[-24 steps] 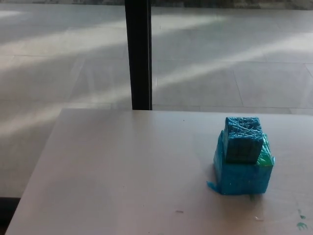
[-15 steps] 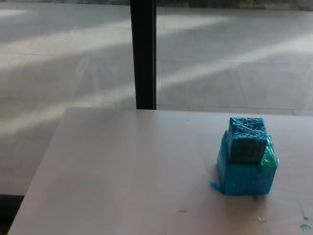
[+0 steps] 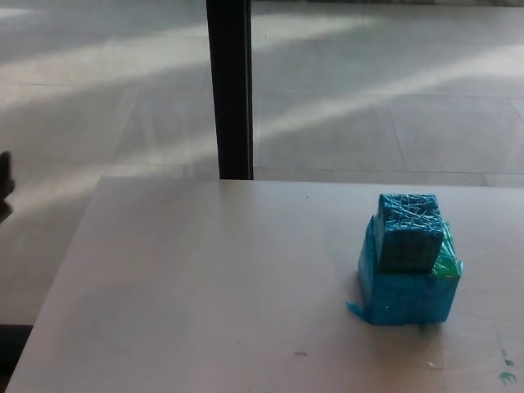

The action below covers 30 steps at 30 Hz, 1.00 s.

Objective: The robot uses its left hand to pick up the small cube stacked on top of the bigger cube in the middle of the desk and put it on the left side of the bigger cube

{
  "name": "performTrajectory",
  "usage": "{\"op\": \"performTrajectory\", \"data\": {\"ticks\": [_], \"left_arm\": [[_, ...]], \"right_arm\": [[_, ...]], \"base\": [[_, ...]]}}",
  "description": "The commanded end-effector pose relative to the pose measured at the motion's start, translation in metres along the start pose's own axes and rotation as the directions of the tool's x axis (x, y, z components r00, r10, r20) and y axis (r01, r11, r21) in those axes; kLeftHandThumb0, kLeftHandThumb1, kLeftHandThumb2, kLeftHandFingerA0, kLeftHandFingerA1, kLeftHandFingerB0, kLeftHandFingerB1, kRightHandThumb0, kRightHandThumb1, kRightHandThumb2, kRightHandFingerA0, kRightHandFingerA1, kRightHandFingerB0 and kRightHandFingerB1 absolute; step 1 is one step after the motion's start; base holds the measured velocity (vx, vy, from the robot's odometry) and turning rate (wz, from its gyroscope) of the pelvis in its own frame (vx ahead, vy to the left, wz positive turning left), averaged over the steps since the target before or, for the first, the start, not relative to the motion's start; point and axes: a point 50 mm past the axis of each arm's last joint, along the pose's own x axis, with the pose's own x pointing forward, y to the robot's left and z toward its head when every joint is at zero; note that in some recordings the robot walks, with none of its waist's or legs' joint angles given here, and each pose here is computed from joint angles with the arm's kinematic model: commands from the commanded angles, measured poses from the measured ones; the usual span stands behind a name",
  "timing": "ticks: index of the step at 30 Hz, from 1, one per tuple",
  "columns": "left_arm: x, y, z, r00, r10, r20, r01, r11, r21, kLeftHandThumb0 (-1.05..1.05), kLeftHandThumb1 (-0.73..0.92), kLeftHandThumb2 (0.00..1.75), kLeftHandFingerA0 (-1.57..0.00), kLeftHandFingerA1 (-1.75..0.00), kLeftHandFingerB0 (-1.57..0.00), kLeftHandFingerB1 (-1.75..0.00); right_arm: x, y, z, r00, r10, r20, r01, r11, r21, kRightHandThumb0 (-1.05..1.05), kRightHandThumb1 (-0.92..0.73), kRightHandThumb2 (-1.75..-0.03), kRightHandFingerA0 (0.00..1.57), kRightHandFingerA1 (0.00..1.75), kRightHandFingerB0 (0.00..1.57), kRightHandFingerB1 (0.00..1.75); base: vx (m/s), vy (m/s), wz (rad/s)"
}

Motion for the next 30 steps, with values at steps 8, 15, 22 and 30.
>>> {"op": "performTrajectory", "data": {"ticks": [8, 15, 22, 30], "left_arm": [[0.011, -0.172, 0.137, 0.801, -0.512, 0.309, 0.344, 0.817, 0.463, -0.92, 0.90, 0.67, -0.38, -0.63, -0.25, -0.38], [0.006, -0.214, 0.141, 0.749, -0.610, 0.260, 0.416, 0.738, 0.531, -0.89, 0.88, 0.67, -0.25, -0.55, -0.26, -0.38], [-0.005, -0.261, 0.146, 0.672, -0.713, 0.199, 0.454, 0.609, 0.650, -0.84, 0.87, 0.67, -0.27, -0.48, -0.26, -0.35], [-0.019, -0.290, 0.156, 0.610, -0.778, 0.153, 0.420, 0.481, 0.770, -0.89, 0.89, 0.67, -0.22, -0.44, -0.27, -0.35]], "right_arm": [[-0.005, -0.011, -0.001, 1.000, 0.005, 0.010, -0.005, 1.000, -0.016, -0.86, -0.61, -0.68, 0.52, 1.06, 0.34, 0.85], [-0.004, -0.010, -0.004, 1.000, 0.003, 0.009, -0.003, 1.000, 0.014, -0.84, -0.61, -0.68, 0.50, 1.04, 0.35, 0.84], [-0.007, -0.011, 0.000, 1.000, 0.002, 0.019, -0.001, 1.000, -0.025, -0.83, -0.62, -0.69, 0.54, 1.05, 0.37, 0.84], [-0.005, -0.011, 0.002, 1.000, -0.003, 0.005, 0.003, 1.000, -0.026, -0.80, -0.61, -0.70, 0.54, 1.01, 0.39, 0.82]], "base": [[0.00, 0.000, 0.00], [0.00, 0.000, 0.00], [0.00, 0.000, 0.00], [0.00, 0.000, 0.00]]}}
